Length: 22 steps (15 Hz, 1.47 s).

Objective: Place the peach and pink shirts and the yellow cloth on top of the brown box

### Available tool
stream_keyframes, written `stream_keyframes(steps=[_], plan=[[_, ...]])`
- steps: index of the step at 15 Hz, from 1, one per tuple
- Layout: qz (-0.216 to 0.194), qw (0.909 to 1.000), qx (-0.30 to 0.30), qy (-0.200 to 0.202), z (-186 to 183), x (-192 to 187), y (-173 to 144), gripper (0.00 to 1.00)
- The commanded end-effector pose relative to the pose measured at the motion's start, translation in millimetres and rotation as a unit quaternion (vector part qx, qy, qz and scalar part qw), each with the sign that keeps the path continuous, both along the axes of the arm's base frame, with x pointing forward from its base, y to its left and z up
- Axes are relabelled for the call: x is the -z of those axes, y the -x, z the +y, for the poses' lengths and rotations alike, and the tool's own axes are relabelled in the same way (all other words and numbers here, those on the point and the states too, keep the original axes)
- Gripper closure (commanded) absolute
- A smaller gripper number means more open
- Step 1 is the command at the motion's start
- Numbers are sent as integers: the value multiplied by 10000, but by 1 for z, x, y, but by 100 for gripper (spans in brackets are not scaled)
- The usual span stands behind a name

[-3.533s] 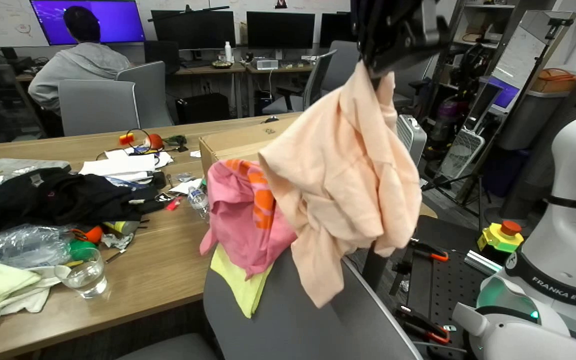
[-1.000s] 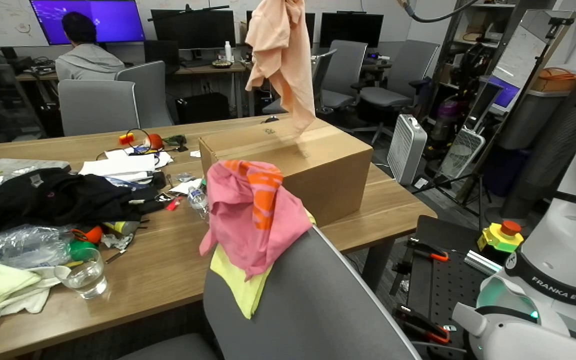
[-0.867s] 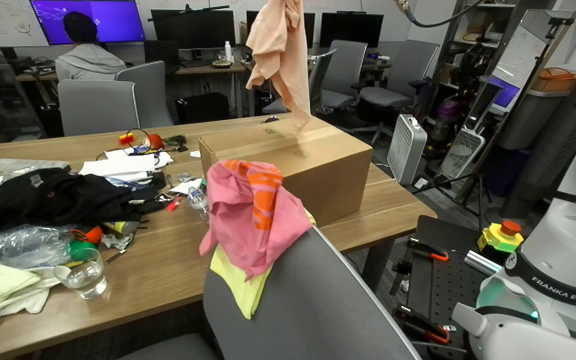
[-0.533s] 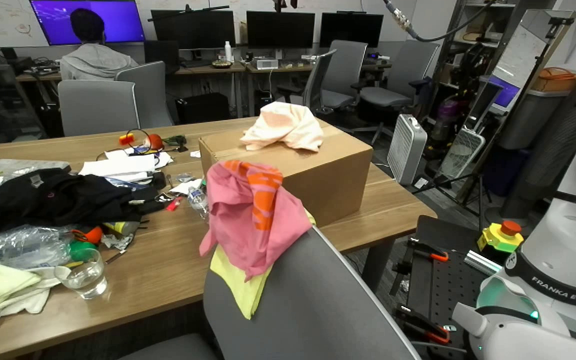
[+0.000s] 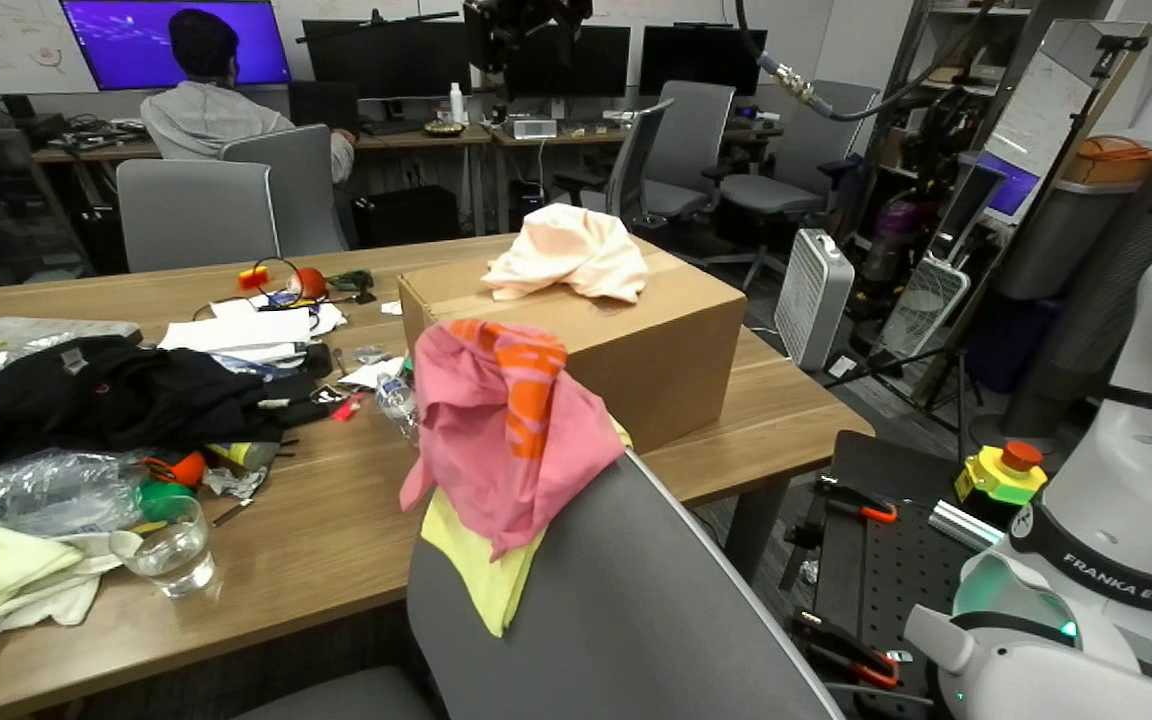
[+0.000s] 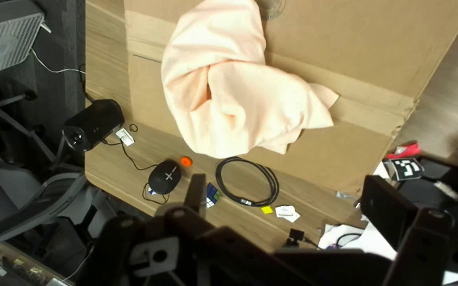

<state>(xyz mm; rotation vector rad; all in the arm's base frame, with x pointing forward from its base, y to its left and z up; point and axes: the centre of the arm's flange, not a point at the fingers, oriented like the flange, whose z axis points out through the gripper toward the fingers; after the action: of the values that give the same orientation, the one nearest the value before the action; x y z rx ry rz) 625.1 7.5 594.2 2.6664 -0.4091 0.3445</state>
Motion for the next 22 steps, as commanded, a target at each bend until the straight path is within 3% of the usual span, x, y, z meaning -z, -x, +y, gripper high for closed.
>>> stream_keyframes(steps=[1,6,11,17,22], plan=[[387,9978,-533,31,16,-16,39,0],[1034,9843,-1426,-138,48,-20,91,0],[1546,9517,-2554,-719,100,0,141,0],[1642,9240,-3210,-1274,162,40,178,0],[1445,9163,-3473,-1372,196,71,193,0]])
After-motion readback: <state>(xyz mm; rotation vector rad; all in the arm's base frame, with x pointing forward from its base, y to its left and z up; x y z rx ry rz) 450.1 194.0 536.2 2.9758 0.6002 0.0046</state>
